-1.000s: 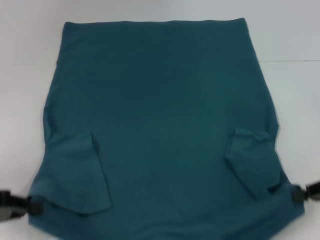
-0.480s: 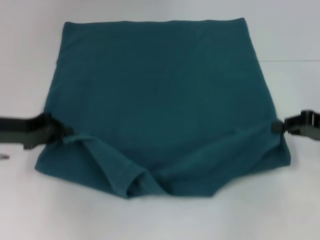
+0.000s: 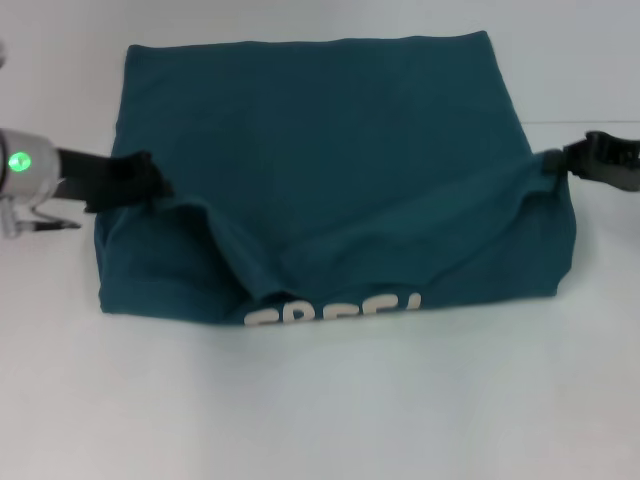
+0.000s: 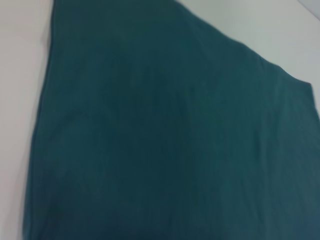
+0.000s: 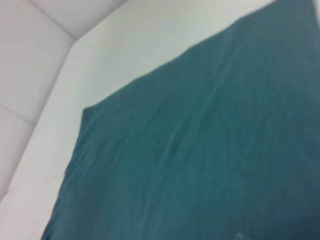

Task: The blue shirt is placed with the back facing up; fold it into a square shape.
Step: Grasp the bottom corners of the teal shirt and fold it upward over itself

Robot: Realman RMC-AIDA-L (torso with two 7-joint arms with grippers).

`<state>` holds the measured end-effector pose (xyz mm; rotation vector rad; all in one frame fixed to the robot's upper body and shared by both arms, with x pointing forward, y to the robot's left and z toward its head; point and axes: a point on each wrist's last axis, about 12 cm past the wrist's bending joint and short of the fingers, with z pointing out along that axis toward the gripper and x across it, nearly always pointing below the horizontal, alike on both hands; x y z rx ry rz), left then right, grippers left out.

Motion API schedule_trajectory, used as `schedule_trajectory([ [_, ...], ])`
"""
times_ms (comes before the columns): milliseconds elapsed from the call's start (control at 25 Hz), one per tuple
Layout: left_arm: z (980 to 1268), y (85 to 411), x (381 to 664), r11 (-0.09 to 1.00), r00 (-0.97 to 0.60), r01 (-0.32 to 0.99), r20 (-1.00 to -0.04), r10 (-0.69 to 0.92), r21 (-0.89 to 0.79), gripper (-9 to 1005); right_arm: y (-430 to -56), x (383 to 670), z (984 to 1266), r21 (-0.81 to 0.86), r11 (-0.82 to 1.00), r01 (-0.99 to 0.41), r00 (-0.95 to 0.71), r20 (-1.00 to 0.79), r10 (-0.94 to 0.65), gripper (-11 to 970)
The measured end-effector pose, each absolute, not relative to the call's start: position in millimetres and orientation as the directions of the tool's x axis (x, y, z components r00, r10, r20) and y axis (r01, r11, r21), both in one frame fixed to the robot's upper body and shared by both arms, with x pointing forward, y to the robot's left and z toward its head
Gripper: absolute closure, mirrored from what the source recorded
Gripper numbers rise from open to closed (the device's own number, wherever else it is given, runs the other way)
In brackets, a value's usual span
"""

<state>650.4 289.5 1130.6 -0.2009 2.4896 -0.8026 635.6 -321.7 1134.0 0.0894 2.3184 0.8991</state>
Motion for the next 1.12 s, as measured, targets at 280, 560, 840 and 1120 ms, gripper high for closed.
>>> schedule_trajectory([
  [280,1133,270,672,0.877,-0.788,0.025,-0.550,-0.278,-0.480,968,-297,663,1128,0.488,0.858,-0.160,-0.744,-0.631,0.220,857],
  [560,1127,263,682,0.915,-0.752,0.039,-0.614,-0.238,-0.402,959,-282,681,1128,0.402,0.905,-0.139,-0.686,-0.698,0.204,851],
  [840,1130,263,688,0.926,-0.710,0.027,-0.659,-0.248,-0.377,951,-271,693,1136,0.360,0.922,-0.142,-0.642,-0.742,0.191,845],
  [1120,1132,254,694,0.931,-0.697,0.031,-0.676,-0.241,-0.364,943,-252,703,1137,0.291,0.940,-0.179,-0.640,-0.760,0.114,839],
])
